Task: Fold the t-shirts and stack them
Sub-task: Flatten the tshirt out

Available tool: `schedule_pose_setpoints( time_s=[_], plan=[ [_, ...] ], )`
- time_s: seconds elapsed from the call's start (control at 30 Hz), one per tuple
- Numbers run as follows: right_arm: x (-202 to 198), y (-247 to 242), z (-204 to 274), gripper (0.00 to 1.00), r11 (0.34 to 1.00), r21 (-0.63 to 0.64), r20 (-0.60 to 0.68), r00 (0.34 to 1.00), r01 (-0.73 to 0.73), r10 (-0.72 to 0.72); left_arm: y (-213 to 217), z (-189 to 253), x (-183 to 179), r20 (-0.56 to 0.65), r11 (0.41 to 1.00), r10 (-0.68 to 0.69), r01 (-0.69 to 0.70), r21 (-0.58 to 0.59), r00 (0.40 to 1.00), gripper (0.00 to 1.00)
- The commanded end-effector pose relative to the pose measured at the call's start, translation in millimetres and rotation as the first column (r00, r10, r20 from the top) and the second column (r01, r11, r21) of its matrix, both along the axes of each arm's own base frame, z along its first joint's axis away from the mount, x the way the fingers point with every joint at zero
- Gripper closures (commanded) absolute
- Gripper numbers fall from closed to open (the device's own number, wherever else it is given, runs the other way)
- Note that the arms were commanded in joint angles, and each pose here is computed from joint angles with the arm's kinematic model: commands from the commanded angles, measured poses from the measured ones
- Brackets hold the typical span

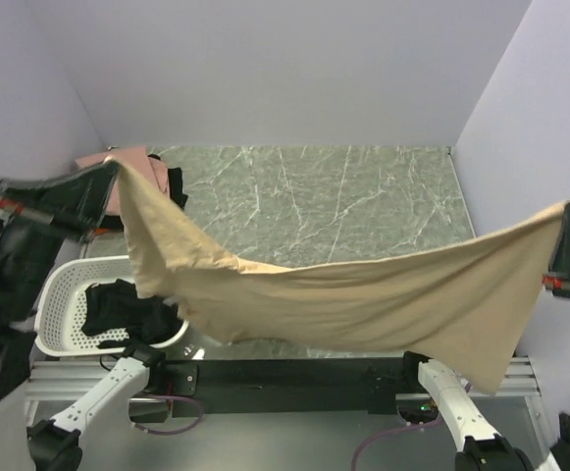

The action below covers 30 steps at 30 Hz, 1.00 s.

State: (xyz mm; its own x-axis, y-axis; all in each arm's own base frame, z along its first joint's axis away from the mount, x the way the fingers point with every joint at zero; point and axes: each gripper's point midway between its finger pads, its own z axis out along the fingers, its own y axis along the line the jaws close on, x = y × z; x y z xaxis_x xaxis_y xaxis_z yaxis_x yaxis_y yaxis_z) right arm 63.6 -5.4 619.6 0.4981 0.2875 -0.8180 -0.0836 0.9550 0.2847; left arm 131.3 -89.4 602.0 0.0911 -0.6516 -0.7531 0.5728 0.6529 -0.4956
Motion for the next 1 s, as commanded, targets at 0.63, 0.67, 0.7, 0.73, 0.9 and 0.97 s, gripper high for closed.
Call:
schedule_pose_setpoints(
  time_s=[0.63, 0.67, 0.7, 0.73, 0.9, 0.97],
  plan=[
    [229.1, 26.5, 47.0, 1.00, 0.992, -0.091, -0.132, 0.988, -0.087, 0.074, -35.5, 79.0, 171.8, 0.115, 0.987, 0.143, -0.151, 0.058, 0.983, 0.99],
    [222.3, 25.8, 55.5, 1.00, 0.992, -0.094, -0.108, 0.992, -0.082, 0.072, -32.4, 84.3, 167.0, 0.132, 0.986, 0.152, -0.159, 0.051, 0.980, 0.99],
    [216.9, 25.1, 59.3, 1.00, 0.992, -0.096, -0.094, 0.993, -0.079, 0.070, -30.4, 90.1, 160.6, 0.151, 0.986, 0.153, -0.161, 0.046, 0.977, 0.99],
    [212.4, 25.1, 61.5, 1.00, 0.992, -0.094, -0.084, 0.994, -0.079, 0.071, -27.4, 95.8, 149.2, 0.172, 0.986, 0.151, -0.160, 0.041, 0.973, 0.99],
    [180.6, 24.2, 53.7, 1.00, 0.992, -0.095, -0.064, 0.995, -0.077, 0.072, -21.2, 80.7, 128.4, 0.157, 0.988, 0.144, -0.151, 0.035, 0.977, 0.99],
    [162.7, 23.9, 42.8, 1.00, 0.992, -0.096, -0.072, 0.995, -0.079, 0.072, -17.5, 78.2, 105.3, 0.168, 0.992, 0.122, -0.127, 0.021, 0.978, 1.00]
  ],
)
